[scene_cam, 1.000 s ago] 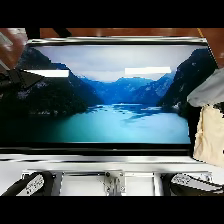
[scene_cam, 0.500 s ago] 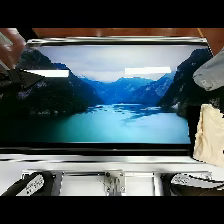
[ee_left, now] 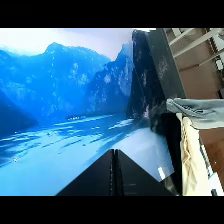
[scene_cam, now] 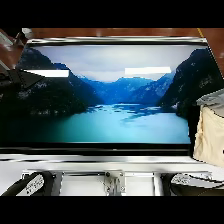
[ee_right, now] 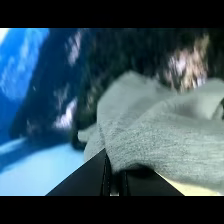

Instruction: Fold the shirts.

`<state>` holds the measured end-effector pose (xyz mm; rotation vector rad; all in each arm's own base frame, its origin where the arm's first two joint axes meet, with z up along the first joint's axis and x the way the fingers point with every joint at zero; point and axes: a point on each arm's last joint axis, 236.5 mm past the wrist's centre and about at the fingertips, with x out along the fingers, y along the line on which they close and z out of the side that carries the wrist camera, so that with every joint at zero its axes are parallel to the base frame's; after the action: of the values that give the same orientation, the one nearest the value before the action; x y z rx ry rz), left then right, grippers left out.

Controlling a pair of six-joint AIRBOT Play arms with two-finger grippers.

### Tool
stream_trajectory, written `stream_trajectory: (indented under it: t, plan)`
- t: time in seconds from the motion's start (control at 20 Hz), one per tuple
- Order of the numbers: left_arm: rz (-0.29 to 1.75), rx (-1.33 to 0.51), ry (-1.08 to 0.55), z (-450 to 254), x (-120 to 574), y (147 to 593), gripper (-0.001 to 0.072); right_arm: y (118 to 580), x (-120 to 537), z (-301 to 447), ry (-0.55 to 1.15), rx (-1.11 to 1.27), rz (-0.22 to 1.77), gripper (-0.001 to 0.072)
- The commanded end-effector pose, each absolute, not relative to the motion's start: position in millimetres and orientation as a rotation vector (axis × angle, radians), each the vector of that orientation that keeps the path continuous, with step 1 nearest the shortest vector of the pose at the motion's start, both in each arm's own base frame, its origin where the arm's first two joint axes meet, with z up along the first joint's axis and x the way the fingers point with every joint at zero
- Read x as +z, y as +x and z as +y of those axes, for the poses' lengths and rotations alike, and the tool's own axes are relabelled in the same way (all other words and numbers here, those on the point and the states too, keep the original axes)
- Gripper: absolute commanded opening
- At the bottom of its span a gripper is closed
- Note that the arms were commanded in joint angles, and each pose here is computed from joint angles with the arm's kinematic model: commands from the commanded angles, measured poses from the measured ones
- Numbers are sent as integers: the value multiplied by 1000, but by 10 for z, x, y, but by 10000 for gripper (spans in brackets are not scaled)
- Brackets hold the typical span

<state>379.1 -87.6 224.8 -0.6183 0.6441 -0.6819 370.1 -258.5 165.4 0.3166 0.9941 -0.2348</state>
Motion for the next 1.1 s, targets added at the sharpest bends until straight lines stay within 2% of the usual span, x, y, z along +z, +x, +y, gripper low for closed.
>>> stream_trajectory:
  t: [0.0, 0.25, 0.4, 0.6, 0.8, 0.95, 1.0, 1.05]
  plan:
    - [644, -681, -619, -874, 2245, 3794, 43, 3073, 1531, -2525, 467, -363, 1197, 62]
    - [639, -678, -615, -865, 2244, 3807, 43, 2359, 1789, -2607, 588, -579, 1223, 62]
    - [620, -656, -618, -826, 2260, 3860, 43, 2112, 1791, -2596, 638, -634, 1213, 61]
    - [618, -654, -618, -823, 2261, 3865, 43, 1803, 1116, -2205, 767, -574, 1413, 62]
    - [618, -654, -618, -822, 2261, 3865, 43, 1180, 438, -2030, 793, -655, 1699, 63]
    - [614, -649, -619, -813, 2265, 3877, 43, 1130, 134, -2064, 774, -680, 1707, 64]
    - [614, -649, -620, -813, 2266, 3877, 43, 1175, 79, -2125, 753, -686, 1678, 172]
    - [614, -649, -620, -813, 2266, 3877, 43, 1220, 65, -2185, 727, -684, 1652, 581]
